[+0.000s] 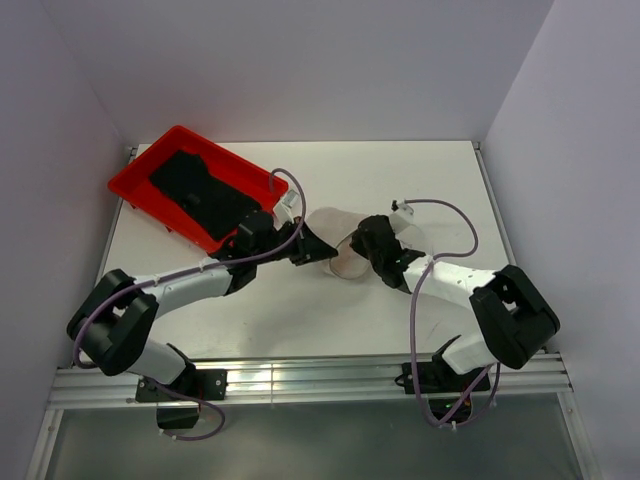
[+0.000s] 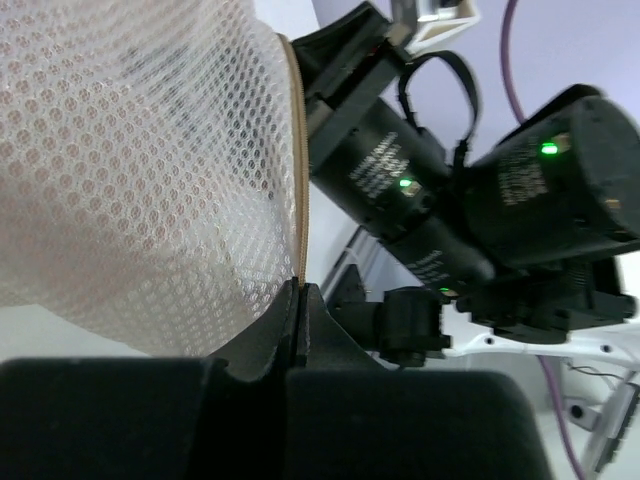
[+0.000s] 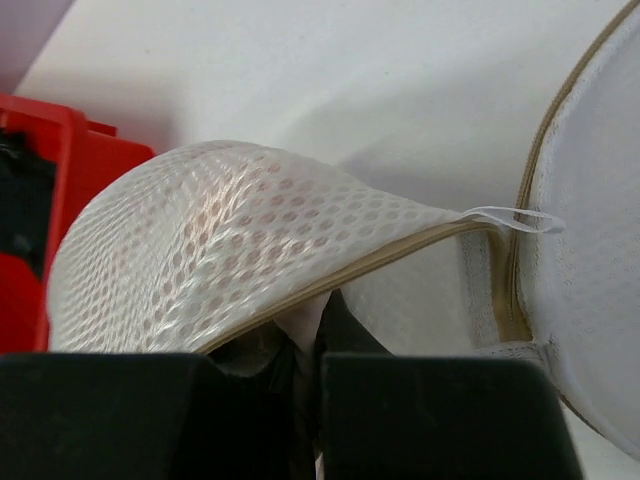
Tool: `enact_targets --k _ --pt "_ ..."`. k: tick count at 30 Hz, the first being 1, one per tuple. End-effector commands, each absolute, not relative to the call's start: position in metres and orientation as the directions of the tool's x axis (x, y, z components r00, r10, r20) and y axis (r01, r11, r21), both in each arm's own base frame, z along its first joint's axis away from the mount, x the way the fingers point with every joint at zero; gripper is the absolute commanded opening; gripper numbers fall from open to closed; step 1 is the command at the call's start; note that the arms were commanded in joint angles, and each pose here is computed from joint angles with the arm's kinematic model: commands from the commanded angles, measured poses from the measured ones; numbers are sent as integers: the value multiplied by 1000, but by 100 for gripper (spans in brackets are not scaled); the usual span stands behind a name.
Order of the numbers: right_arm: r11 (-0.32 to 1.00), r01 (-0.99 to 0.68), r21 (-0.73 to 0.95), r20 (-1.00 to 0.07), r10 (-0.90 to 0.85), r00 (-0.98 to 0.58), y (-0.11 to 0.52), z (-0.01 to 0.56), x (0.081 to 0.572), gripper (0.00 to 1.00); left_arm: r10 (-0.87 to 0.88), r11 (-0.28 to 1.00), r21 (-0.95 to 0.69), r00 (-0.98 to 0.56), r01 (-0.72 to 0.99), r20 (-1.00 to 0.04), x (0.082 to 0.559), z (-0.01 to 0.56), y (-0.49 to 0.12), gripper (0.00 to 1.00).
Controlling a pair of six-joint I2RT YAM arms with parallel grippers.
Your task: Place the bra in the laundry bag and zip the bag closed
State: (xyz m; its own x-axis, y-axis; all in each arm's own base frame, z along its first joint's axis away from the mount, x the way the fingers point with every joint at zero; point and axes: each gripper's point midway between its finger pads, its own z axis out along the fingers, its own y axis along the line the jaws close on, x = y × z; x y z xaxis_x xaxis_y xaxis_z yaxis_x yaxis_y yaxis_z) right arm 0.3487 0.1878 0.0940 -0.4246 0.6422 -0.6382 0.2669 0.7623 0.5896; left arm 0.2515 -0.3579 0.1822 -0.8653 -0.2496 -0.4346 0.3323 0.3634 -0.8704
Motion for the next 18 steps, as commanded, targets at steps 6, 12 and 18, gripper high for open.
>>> enact_targets --k 6,12,18 --pt "850 204 485 -731 522 -440 189 113 349 30 -355 356 -871 -813 340 -462 259 207 -346 0" --pt "928 -1 372 -741 296 -603 204 129 328 91 -431 416 -853 -758 315 -490 273 201 -327 0" --pt "896 -130 425 -745 264 -613 204 155 298 94 -479 486 -828 -708 279 -519 282 188 -306 0"
